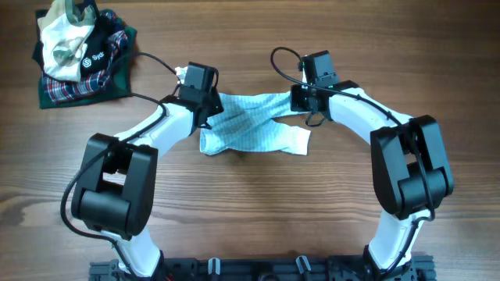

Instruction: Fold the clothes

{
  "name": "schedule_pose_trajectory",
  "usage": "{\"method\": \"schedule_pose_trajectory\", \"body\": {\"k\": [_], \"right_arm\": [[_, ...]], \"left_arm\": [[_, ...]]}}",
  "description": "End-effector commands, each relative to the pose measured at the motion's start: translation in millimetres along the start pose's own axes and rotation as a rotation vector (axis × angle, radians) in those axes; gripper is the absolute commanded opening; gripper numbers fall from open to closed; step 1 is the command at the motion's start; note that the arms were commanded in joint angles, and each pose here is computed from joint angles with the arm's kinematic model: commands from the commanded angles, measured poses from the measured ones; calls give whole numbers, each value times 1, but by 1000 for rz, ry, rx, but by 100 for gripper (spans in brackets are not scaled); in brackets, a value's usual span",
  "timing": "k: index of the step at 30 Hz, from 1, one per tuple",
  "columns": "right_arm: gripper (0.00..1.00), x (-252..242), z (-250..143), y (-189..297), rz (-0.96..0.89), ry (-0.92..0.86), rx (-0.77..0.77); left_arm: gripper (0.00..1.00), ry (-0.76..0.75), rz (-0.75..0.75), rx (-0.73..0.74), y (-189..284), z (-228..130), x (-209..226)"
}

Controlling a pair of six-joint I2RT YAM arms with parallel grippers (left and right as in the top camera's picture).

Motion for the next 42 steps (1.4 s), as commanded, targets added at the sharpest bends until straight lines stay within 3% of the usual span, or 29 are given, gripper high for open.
{"method": "schedule_pose_trajectory", "body": {"k": [1, 3, 5, 7, 11, 16, 19, 22, 23, 24, 26, 28, 30, 34, 37, 42], "right_arm": [[65, 4, -3, 0, 39, 22, 41], [75, 7, 5, 19, 37, 16, 59], [78, 11, 14, 44, 32, -4, 74], [86, 13, 16, 73, 28, -17, 94], [97, 12, 4, 107, 29, -22, 138], [99, 36, -25, 129, 235, -52, 310], [99, 35, -36, 130, 234, -50, 366], [99, 28, -45, 135, 179, -117, 410], [99, 20, -47, 138, 101, -182, 413], [99, 8, -50, 143, -9, -267, 403], [99, -15, -58, 161, -253, -494, 350], [99, -19, -65, 175, -393, -691, 255], [93, -1, -65, 166, -340, -724, 218], [81, 26, -64, 134, -213, -690, 170], [77, 31, -70, 111, -175, -700, 187], [74, 27, -77, 94, -226, -815, 196]], "left_arm": [[4, 23, 56, -22, -1, 5, 11], [4, 25, 56, -6, 8, 5, 13], [8, 17, 57, -6, 28, 8, 14], [21, 16, 60, 0, 48, 9, 16], [66, 14, 67, 15, 85, 7, 21], [85, 12, -30, 197, 113, -26, 16], [83, 33, -153, 299, 119, -40, 0], [90, 46, -266, 363, 124, -48, -14], [84, 54, -292, 392, 127, -52, -17], [87, 109, -285, 430, 129, -57, -17], [84, 345, -94, 515, 132, -75, 1], [81, 558, 189, 474, 134, -90, 24], [85, 744, 324, 397, 132, -111, 19], [89, 971, 290, 217, 117, -137, -17], [75, 1026, 264, 91, 112, -138, -28], [66, 1064, 301, 8, 107, -132, -17]]}}
Point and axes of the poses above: each gripper's point midway between its finger pads, its own y axis back along the fingers, its own x axis along the line the jaws close on, z = x × y, the point moved 4 cm from there along y, back along the fingers, and after that the axes turned 5 degrees about -y, right-handed, at the moved point
